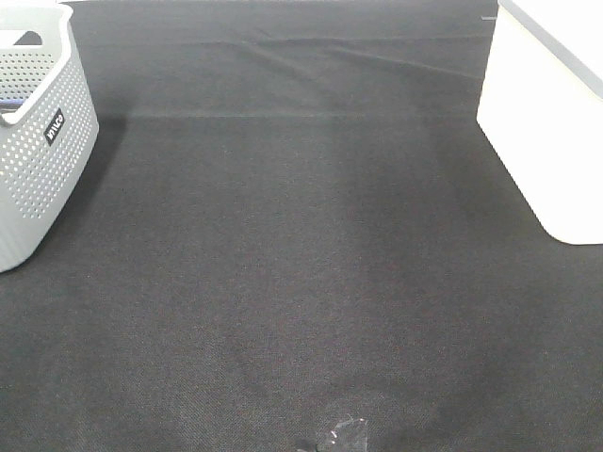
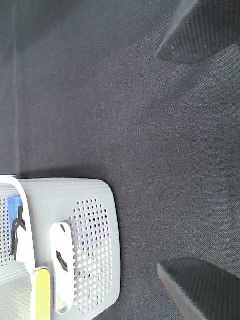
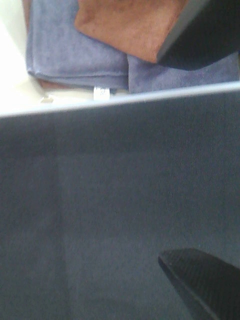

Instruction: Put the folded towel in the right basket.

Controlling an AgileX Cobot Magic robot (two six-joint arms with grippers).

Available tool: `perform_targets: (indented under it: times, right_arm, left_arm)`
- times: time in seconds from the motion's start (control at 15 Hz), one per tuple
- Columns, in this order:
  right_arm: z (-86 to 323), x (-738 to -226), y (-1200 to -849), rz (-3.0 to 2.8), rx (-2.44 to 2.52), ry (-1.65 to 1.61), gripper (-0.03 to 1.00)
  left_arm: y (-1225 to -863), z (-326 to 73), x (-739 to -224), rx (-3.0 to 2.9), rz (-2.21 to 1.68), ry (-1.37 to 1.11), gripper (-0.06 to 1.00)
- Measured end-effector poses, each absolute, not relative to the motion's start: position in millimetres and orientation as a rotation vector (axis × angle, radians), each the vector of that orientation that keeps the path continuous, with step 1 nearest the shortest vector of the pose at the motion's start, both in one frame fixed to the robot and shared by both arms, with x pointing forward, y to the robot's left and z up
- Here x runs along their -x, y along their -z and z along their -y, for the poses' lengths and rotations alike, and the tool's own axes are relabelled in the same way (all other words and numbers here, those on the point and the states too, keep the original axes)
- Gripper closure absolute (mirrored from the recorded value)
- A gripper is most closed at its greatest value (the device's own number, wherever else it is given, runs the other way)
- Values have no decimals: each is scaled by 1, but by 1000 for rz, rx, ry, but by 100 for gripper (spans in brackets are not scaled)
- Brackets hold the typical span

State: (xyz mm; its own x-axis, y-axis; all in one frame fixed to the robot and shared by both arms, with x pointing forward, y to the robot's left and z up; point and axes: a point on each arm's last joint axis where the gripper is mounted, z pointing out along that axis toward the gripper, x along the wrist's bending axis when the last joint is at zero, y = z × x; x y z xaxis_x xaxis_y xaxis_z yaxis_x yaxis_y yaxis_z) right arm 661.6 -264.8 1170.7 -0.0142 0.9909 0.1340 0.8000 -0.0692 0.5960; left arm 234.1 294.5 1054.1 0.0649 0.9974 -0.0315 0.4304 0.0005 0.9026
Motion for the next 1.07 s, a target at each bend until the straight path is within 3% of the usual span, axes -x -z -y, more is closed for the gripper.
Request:
perform_targets:
  times: [0.2,0.47,0.8,1.07]
  right_arm:
    - [259,-620,-1202,-1847,-1884,-810,3]
    - [269,-528,-1213,-1844,-1890,-763,3]
    - [280,-398,-1184,-1840,-1896,-771,3]
    - [287,-334,-1150,-1813,-1888,-793,3]
  left_arm:
    - [-1054,-295,-234,-1547,-1479,-900,-5]
    - [-1054,-295,-234,-1547,-1479,-900,-5]
    - [-1054,-295,-234,-1547,-1479,-900,-5]
    - [-1054,-295,-234,-1547,-1479,-900,-5]
